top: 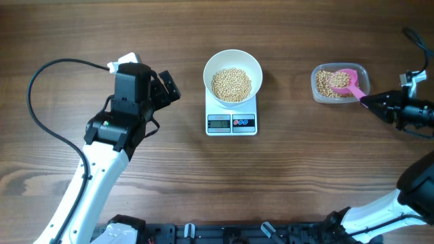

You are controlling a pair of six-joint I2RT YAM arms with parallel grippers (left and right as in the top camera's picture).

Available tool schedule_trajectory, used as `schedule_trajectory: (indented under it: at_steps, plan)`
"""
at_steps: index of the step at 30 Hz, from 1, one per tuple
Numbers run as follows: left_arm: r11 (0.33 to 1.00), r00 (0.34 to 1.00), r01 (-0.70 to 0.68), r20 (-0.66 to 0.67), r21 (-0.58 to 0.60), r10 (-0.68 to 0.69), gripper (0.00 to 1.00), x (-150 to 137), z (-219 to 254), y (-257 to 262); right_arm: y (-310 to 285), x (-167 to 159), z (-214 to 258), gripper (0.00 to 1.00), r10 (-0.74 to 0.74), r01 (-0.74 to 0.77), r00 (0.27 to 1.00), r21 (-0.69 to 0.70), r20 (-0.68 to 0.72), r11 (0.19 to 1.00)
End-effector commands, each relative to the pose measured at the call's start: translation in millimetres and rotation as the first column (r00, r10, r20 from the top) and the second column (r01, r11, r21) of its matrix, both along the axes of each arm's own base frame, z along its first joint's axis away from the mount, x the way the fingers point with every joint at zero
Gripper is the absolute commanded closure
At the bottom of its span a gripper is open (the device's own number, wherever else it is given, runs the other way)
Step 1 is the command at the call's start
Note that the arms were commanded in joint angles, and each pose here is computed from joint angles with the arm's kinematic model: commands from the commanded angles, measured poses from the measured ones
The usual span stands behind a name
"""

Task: Scoop item into bowl and weigh 150g on scale
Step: 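Carry the filled scoop with the right gripper toward the white bowl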

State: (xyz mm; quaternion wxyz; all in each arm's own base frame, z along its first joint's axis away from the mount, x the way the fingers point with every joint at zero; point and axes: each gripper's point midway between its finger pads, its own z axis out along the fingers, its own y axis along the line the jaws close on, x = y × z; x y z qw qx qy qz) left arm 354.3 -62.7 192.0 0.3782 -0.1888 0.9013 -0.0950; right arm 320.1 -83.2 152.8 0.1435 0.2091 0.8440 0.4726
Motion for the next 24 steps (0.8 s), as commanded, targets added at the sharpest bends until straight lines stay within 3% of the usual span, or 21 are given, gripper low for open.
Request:
schedule_trajectory:
  at_steps: [1,7,14,24]
  plan:
    - [1.000,1.000,-0.007,-0.003,0.000,0.007,0.00,0.9,-0.8,2.5,7.5,3.8,11.8,0.96,0.016,-0.023,0.994,0.065,0.110,0.998]
    - [1.000,1.000,-0.006,-0.003,0.001,0.006,0.00,0.9,-0.8,2.5,27.6,3.9,28.6,0.96,0.045,-0.067,0.985,0.132,0.164,0.989]
    - [1.000,1.000,-0.006,-0.003,0.001,0.006,0.00,0.9,-0.8,2.5,88.2,8.1,34.2,0.96,0.212,-0.238,0.963,0.155,0.164,0.959]
    - [1.000,1.000,-0.006,-0.003,0.001,0.006,0.00,0.9,-0.8,2.5,162.0,19.5,67.8,0.96,0.443,-0.473,0.858,0.062,0.260,0.879]
